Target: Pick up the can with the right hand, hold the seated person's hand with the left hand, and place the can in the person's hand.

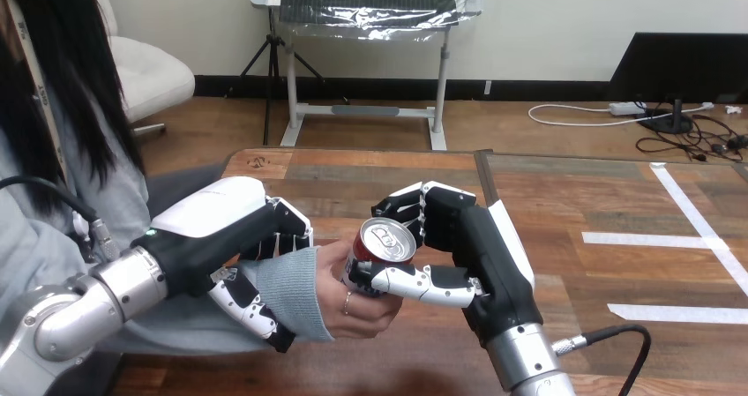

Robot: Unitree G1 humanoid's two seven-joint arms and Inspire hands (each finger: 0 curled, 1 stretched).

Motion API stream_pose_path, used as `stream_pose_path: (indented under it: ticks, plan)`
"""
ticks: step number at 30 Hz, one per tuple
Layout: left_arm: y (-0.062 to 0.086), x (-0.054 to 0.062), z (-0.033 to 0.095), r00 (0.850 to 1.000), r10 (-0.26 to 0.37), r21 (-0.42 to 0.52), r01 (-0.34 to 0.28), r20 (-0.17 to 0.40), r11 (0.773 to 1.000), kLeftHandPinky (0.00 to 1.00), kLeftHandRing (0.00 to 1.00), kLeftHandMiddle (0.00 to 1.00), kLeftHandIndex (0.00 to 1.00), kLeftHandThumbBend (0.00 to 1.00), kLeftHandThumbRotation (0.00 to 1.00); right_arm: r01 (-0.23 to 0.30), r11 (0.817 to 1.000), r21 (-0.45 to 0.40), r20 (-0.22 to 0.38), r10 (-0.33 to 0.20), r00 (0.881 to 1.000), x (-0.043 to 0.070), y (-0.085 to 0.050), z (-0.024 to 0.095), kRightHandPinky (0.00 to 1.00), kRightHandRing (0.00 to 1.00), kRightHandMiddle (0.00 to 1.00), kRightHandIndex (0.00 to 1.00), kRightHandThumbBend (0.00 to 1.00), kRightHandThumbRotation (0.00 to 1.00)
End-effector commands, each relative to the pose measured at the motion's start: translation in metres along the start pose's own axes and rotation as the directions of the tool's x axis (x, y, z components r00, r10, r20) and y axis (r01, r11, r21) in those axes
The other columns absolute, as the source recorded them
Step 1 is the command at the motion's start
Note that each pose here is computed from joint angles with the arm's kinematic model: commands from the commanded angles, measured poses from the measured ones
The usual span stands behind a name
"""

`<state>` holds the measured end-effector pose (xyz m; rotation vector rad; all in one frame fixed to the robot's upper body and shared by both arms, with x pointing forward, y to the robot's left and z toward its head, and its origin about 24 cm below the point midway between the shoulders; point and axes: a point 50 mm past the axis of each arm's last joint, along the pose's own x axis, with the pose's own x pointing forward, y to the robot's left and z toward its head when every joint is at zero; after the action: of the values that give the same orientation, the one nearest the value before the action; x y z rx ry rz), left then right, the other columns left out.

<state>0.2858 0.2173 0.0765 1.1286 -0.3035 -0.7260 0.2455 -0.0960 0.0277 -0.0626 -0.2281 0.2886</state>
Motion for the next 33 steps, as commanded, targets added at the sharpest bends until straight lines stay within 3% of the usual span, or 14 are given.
stream_pose_path:
  ticks: [1, 16, 33]
  plan:
    - [0.0388, 0.0159, 0.0220, 0.977, 0.176, 0.019, -0.180, 0.123, 0.984, 0.21, 0.26, 0.33, 0.37, 0.99, 0.00, -0.052, 0.998, 0.036, 0.091, 0.049, 0.995, 0.0119, 0.0210, 0.0166, 0.29, 0.35, 0.44, 0.48, 0.77, 0.00]
    - [0.0381, 0.0193, 0.0236, 0.977, 0.177, 0.001, -0.178, 0.122, 0.984, 0.20, 0.25, 0.32, 0.36, 0.99, 0.00, -0.053, 0.998, 0.040, 0.105, 0.049, 0.993, 0.0133, 0.0274, 0.0217, 0.30, 0.36, 0.44, 0.48, 0.77, 0.00]
    - [0.0357, 0.0197, 0.0226, 0.977, 0.180, -0.001, -0.181, 0.115, 0.984, 0.20, 0.25, 0.33, 0.37, 0.99, 0.00, -0.036, 0.998, 0.050, 0.107, 0.031, 0.994, 0.0145, 0.0254, 0.0208, 0.30, 0.36, 0.45, 0.49, 0.76, 0.00]
